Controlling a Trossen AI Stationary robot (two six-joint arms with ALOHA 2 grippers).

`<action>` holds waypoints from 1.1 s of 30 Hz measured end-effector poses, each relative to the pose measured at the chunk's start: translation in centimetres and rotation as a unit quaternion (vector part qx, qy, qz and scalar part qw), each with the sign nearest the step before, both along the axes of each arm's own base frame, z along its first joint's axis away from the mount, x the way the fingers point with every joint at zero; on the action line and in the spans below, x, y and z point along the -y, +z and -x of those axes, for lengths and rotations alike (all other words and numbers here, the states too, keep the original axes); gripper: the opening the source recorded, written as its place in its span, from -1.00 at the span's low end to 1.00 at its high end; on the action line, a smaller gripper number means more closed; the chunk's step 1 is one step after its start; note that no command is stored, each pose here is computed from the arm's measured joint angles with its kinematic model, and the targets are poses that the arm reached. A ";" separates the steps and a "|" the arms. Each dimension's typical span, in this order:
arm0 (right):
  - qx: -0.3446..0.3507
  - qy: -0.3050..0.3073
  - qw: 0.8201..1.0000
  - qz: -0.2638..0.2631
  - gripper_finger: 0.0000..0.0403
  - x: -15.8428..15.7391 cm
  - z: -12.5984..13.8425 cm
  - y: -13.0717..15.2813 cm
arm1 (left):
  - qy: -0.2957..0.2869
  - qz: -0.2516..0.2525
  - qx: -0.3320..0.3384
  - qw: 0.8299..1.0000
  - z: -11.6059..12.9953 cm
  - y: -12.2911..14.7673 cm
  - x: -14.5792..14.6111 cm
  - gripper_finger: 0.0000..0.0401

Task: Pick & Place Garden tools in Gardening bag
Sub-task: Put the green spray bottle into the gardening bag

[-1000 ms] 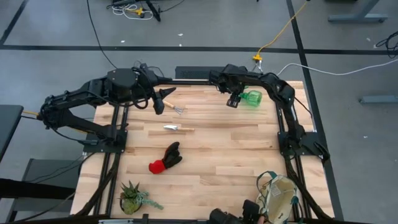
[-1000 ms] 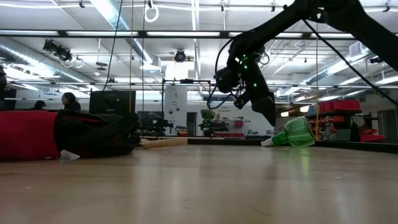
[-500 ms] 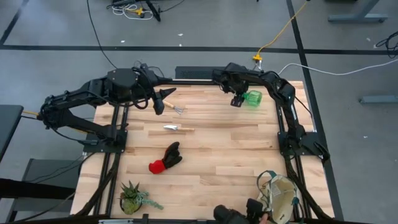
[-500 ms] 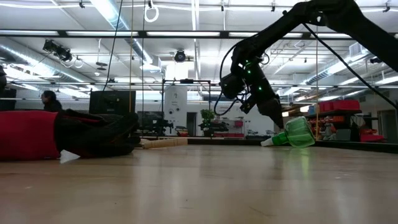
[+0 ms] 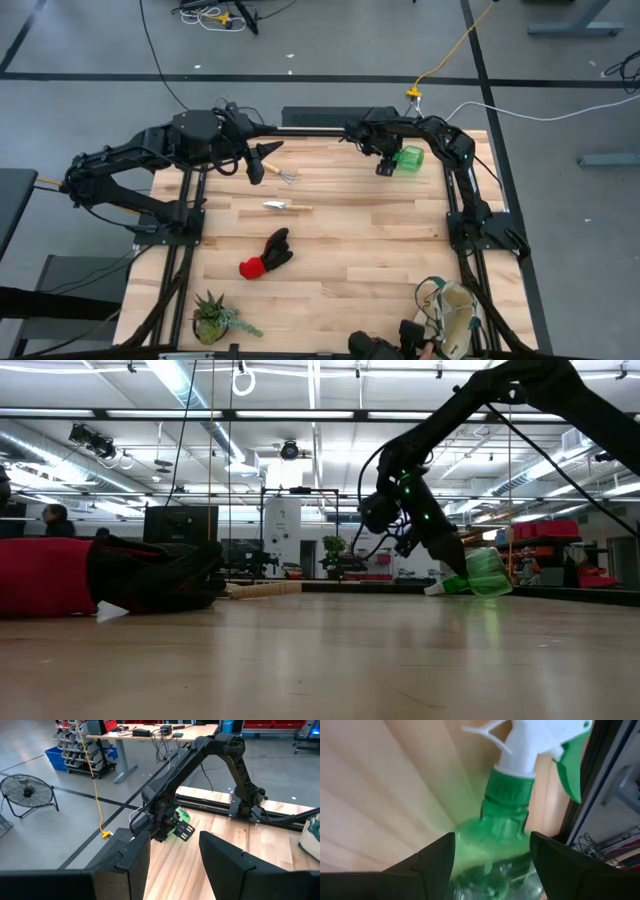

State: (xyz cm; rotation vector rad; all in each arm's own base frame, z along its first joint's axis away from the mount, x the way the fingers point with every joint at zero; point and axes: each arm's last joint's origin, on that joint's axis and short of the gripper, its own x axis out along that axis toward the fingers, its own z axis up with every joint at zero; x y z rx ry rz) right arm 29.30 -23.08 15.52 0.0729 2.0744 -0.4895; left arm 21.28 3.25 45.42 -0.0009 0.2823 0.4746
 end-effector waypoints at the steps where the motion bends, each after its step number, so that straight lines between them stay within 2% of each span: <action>1: 0.000 0.002 1.000 0.006 0.28 0.0 0.0 -0.1 | 0.000 0.000 0.000 1.000 0.0 0.0 0.0 -0.12; 7: 0.011 0.012 1.000 0.013 0.28 0.4 -0.2 -0.2 | 0.000 0.000 0.000 1.000 0.0 0.0 0.0 -0.12; 22: 0.030 -0.013 0.999 0.009 0.28 1.5 0.6 -0.6 | 0.000 0.000 0.000 1.000 0.0 0.0 0.0 -0.12; 33: 0.003 0.000 1.000 0.002 0.28 1.0 1.7 -2.3 | 0.000 0.000 0.000 1.000 0.0 0.0 0.0 -0.12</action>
